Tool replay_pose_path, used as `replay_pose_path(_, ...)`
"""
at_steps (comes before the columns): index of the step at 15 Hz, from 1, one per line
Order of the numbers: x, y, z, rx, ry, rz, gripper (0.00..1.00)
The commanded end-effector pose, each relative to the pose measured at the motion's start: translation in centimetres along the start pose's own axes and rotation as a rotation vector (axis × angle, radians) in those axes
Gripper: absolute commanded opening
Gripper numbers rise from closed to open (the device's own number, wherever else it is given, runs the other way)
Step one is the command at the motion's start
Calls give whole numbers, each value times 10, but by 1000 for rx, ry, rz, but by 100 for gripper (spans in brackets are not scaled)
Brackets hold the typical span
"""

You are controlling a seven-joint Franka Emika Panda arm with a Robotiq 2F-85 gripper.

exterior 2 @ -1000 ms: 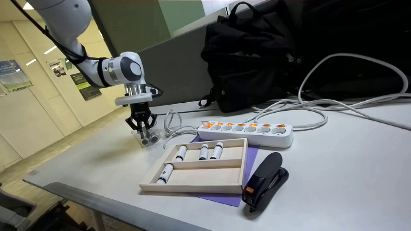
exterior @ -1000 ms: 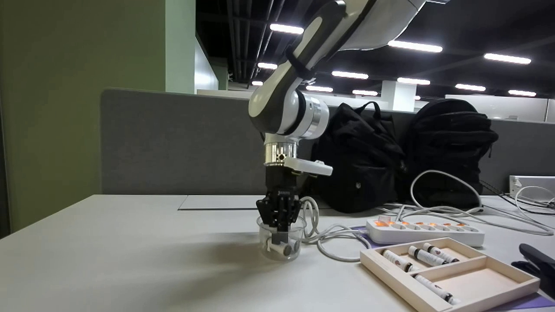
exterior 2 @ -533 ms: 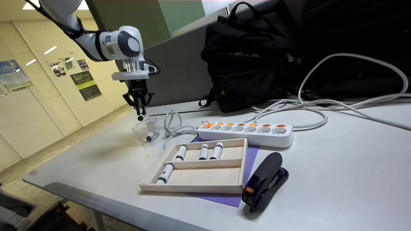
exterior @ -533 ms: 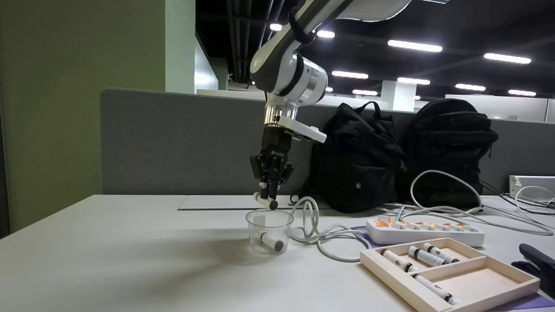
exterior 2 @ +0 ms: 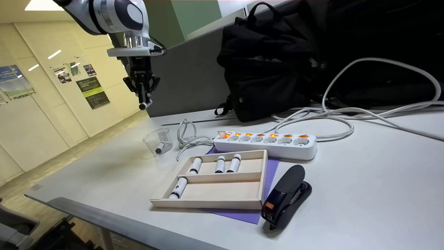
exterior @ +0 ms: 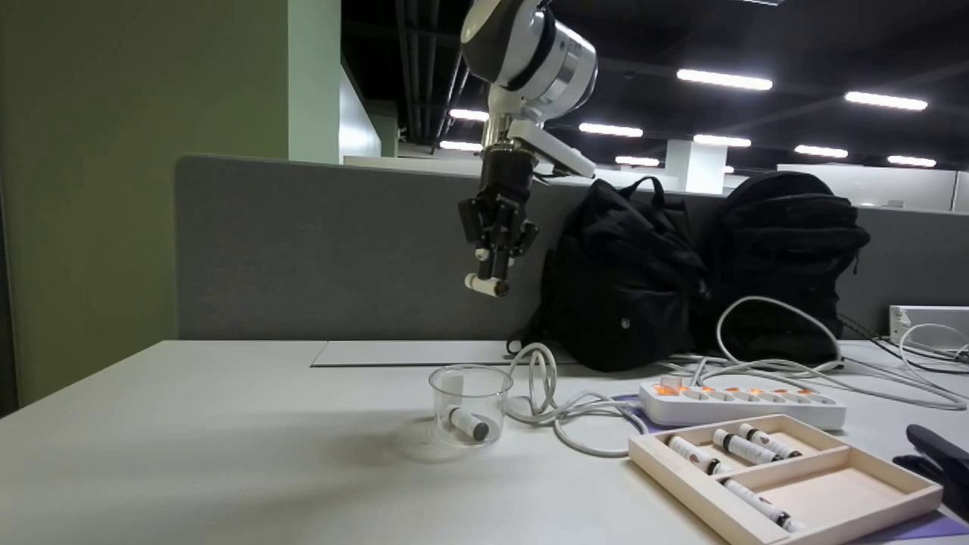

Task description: Get one bottle from the bowl and put it on the top segment of the tray

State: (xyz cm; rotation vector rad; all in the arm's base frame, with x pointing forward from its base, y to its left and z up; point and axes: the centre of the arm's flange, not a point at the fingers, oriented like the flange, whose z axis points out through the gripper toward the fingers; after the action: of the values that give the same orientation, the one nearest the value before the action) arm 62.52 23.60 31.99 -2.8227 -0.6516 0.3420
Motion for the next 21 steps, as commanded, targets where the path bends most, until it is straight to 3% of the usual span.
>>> replay_pose_path(1,-79,10,8,-56,-45,69,6)
replay_pose_path(7,-150,62,60,-104,-110,156,6)
replay_pose_path(11,-186,112,86,-259,-82,224,6)
replay_pose_path(13,-201,135,87,-297,-73,259,6)
replay_pose_path(14,-206,144,88,-315,-91,296,6)
replay_pose_path(15,-185,137,94,-268,-100,224,6)
replay_pose_path(16,-190,144,95,-270,-105,230,23)
replay_pose_path(21,-187,137,98,-268,-107,212,23)
